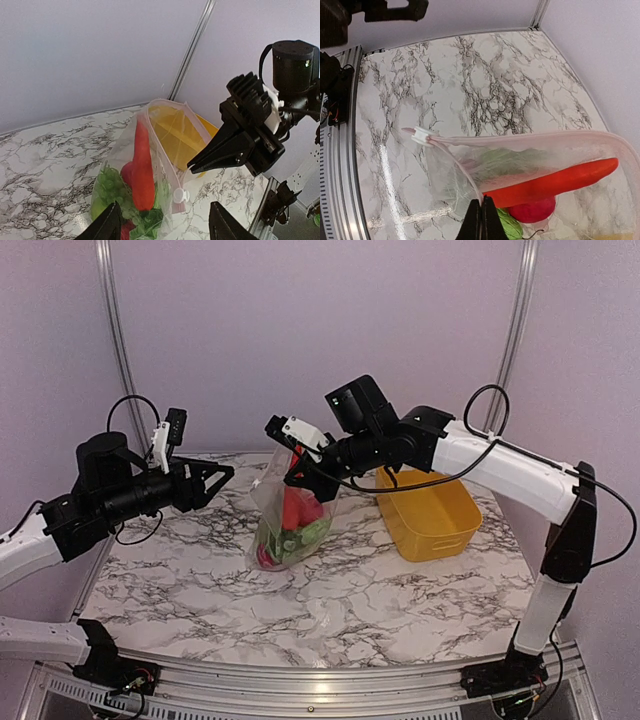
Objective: Place the food in the zip-top bag and seal the zipper
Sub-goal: Hold the zipper food storage bag at the center of the board.
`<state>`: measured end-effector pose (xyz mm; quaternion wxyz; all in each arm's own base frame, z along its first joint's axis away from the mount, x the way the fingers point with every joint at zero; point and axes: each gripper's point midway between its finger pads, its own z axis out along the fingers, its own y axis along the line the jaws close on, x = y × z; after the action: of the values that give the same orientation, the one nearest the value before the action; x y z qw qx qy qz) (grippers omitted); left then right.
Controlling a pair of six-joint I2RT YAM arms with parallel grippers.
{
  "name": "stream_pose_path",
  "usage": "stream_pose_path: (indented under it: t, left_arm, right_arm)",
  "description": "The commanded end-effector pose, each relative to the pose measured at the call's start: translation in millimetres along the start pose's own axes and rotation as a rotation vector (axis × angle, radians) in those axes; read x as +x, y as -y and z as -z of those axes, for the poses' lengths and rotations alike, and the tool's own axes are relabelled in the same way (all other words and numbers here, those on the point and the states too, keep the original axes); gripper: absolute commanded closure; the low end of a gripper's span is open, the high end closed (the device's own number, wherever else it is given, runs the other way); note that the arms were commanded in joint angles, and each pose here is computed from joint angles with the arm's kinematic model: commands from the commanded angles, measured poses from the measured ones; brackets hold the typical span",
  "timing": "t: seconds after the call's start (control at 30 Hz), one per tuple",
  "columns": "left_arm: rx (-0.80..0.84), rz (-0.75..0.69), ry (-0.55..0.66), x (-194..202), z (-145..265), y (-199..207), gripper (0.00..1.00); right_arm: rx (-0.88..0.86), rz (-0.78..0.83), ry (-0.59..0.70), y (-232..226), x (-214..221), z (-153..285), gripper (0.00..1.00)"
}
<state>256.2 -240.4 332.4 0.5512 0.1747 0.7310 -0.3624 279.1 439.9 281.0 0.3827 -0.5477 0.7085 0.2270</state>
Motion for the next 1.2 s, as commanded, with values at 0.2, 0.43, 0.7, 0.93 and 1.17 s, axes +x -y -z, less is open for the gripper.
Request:
stream_pose_path:
  t: [0.2,0.43,0.7,0.93,1.17]
  left_arm:
    - [0.228,-0.098,-0.041,27,-33,27,0.46]
    - [0.243,-0.155,-0.057,36,-54,24,0.52]
    - [0.192,-0.230,-0.045,38,-62,13,0.67]
    - [0.178,-0.243,-0.044,40,-66,10,0.90]
    - [0.150,-0.282,-0.036,31,-67,8,1.00]
  right_arm:
    - [-0.060,-0.096,0.157,2,-36,26,1.00]
    - [-0.077,-0.113,0.165,3,-40,26,1.00]
    - [-0.066,-0.121,0.160,7,-39,28,1.00]
    - [-0.062,-0.128,0.152,8,-36,28,1.00]
    - [-0.065,-0.117,0.135,8,-35,30,0.94]
